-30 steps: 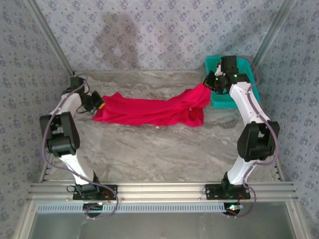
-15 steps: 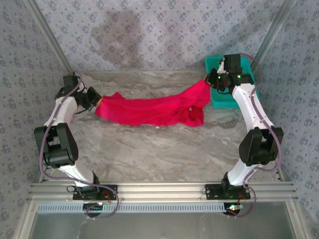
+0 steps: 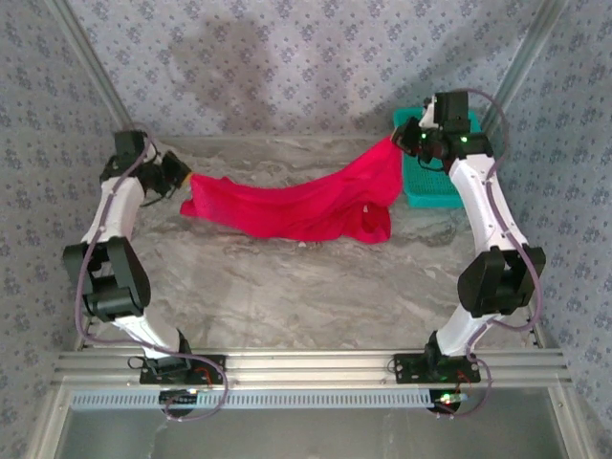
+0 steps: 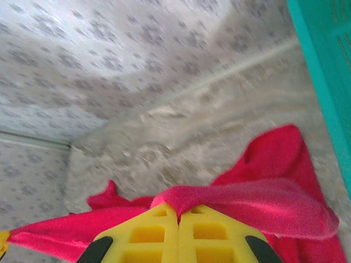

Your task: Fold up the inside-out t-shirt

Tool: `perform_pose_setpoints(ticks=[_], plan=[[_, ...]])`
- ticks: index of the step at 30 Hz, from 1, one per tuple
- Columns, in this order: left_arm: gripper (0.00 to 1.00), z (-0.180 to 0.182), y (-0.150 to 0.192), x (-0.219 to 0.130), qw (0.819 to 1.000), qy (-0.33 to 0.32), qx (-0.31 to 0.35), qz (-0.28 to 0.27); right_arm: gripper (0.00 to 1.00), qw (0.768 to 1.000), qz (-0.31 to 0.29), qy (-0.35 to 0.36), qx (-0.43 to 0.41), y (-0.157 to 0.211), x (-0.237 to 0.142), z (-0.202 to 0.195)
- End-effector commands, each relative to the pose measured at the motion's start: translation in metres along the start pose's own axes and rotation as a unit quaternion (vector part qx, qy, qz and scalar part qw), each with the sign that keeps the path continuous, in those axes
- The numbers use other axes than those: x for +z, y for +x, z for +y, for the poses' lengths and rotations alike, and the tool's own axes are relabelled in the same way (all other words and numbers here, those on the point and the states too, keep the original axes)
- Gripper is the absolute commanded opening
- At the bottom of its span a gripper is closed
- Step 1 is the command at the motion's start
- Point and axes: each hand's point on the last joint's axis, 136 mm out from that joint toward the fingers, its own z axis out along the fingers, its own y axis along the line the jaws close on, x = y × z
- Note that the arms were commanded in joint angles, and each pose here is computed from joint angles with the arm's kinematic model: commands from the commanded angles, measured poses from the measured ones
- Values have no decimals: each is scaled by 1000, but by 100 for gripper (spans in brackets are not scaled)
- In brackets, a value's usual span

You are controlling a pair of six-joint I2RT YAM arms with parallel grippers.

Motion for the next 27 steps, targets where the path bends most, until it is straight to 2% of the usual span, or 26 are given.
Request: perform_pose_setpoints(ticks=[1,4,8,13,19,21,23,25,27], plan=[[0,-61,-40,-86,992,53,28,-109,0,996,-69,-62,-16,-39,-59,52],[0,-85,-62,-144,979,81,32,-182,0,987,-110,-112,-13,-58,-97,86],[0,-122,-72,-213,959,130,52,-247,0,973,-155,-165,-35,-73,-155,125],[0,-168,-64,-294,927,169,102,-320,0,939,-232,-237,-88,-78,-246,170],[0,-208,-47,-383,884,176,160,-402,0,901,-341,-236,-129,-71,-351,188],[0,-219,-43,-406,869,179,177,-426,0,889,-366,-233,-148,-69,-374,194],[0,-220,-40,-418,864,166,184,-438,0,881,-379,-237,-152,-71,-386,199],[0,-220,-42,-422,860,159,189,-446,0,880,-385,-232,-152,-78,-385,199],[0,-217,-49,-411,866,148,189,-438,0,887,-383,-215,-144,-88,-372,193]])
